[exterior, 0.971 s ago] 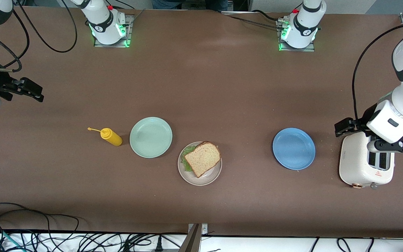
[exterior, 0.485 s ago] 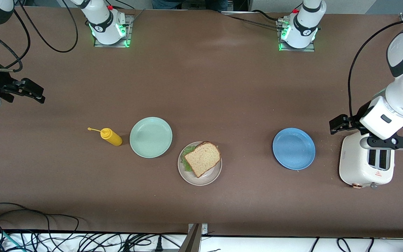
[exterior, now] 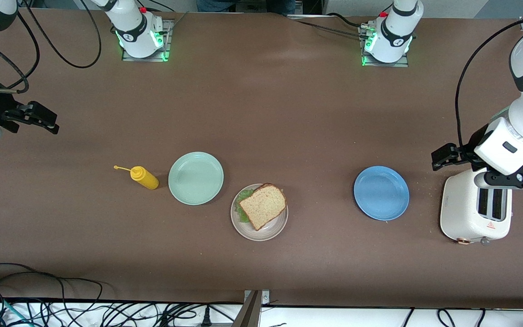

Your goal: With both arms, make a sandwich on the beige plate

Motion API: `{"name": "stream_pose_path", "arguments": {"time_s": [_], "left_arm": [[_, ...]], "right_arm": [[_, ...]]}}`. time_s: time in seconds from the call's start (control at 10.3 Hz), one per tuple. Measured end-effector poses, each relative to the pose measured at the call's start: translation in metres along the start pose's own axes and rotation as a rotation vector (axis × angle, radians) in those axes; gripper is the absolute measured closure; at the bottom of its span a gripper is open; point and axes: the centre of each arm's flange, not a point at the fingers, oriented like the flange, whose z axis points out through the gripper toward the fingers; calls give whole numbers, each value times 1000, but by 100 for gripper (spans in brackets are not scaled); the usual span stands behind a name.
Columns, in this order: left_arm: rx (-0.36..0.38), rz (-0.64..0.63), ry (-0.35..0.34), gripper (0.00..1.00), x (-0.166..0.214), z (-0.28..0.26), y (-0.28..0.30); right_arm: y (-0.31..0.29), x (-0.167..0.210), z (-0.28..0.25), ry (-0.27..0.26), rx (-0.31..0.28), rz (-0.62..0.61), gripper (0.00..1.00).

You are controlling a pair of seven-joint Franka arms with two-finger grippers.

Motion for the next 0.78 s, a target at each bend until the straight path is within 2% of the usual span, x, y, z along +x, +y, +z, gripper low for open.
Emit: {"name": "stream_pose_path", "arguments": {"time_s": [0.49, 0.78], "left_arm": [[54, 5, -4, 0, -20, -12, 12], [12, -19, -29, 0, -20, -3, 5]], "right_arm": [[0, 0, 0, 0, 1, 1, 0], [0, 0, 0, 0, 2, 1, 0]]}}
